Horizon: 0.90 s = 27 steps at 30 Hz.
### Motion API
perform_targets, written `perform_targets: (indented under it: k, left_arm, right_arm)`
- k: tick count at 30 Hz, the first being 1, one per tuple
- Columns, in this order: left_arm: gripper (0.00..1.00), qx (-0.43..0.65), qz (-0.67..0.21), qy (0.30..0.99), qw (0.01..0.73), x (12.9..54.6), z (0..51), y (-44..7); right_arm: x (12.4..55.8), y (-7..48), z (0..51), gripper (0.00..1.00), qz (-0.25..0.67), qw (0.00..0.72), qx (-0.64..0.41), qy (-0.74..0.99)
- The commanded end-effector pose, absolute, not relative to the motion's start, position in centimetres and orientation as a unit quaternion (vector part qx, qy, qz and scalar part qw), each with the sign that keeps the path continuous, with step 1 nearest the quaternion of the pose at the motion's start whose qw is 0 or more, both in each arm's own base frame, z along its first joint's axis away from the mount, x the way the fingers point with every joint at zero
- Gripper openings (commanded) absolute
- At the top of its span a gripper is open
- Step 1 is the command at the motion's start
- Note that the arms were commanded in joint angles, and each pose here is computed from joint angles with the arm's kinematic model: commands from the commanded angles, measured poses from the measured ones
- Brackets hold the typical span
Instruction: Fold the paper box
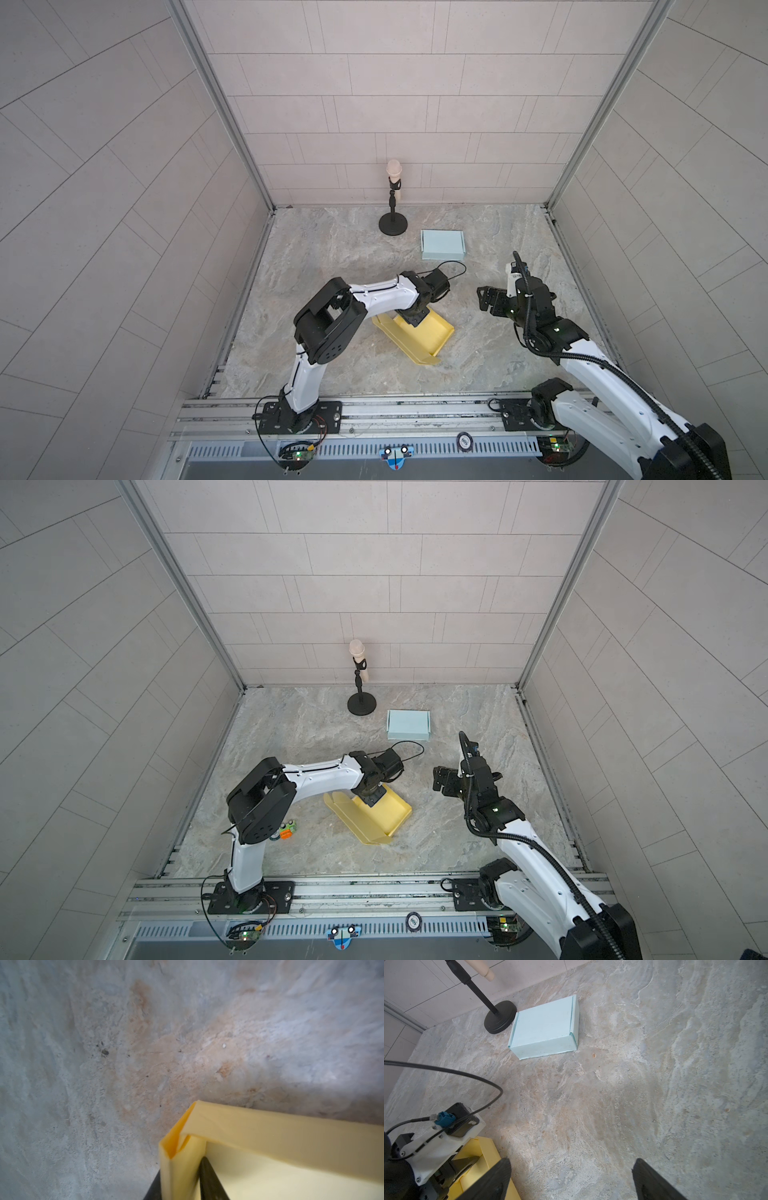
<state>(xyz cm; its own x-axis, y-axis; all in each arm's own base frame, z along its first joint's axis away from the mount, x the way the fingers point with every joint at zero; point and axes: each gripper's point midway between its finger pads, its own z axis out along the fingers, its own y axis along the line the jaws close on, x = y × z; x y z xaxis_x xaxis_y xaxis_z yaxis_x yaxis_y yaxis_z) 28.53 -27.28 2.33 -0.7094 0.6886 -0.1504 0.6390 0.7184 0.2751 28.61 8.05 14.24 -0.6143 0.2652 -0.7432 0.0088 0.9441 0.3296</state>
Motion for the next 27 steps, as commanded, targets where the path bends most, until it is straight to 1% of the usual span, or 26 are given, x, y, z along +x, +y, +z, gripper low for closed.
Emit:
perform_targets:
  k: [1,4,8,14,18,22,23,27]
  left_arm:
    - [0.3,0.369,0.111,0.916,0.113,28.6,3.2,-27.2]
    - [0.32,0.362,0.092,0.921,0.112,28.5,3.6,-27.6]
    - [0.39,0.355,0.072,0.925,0.11,28.4,4.1,-28.2]
    - [0.41,0.352,0.044,0.929,0.107,28.1,4.5,-28.8]
    - [0.35,0.353,0.029,0.928,0.111,28.1,4.9,-29.1]
    - [0.26,0.362,0.024,0.926,0.102,28.3,4.3,-29.3]
    - [0.22,0.363,0.023,0.926,0.101,28.4,4.1,-29.4]
    - [0.16,0.372,0.032,0.923,0.094,28.6,3.2,-29.1]
  right_arm:
    - [29.1,8.1,15.6,0.93,0.144,0.447,0.065,0.881]
    - [29.2,7.9,15.8,0.93,0.134,0.449,0.064,0.881]
    - [29.4,8.1,16.0,0.93,0.128,0.451,0.057,0.881]
    - [29.7,8.6,15.9,0.93,0.132,0.454,0.052,0.88]
    - [29.7,8.6,15.7,0.93,0.132,0.452,0.053,0.881]
    - [29.8,8.6,15.8,0.93,0.131,0.452,0.053,0.881]
    - [29.8,8.6,15.7,0.93,0.13,0.45,0.053,0.882]
    - [30.0,8.6,15.7,0.93,0.126,0.445,0.051,0.885]
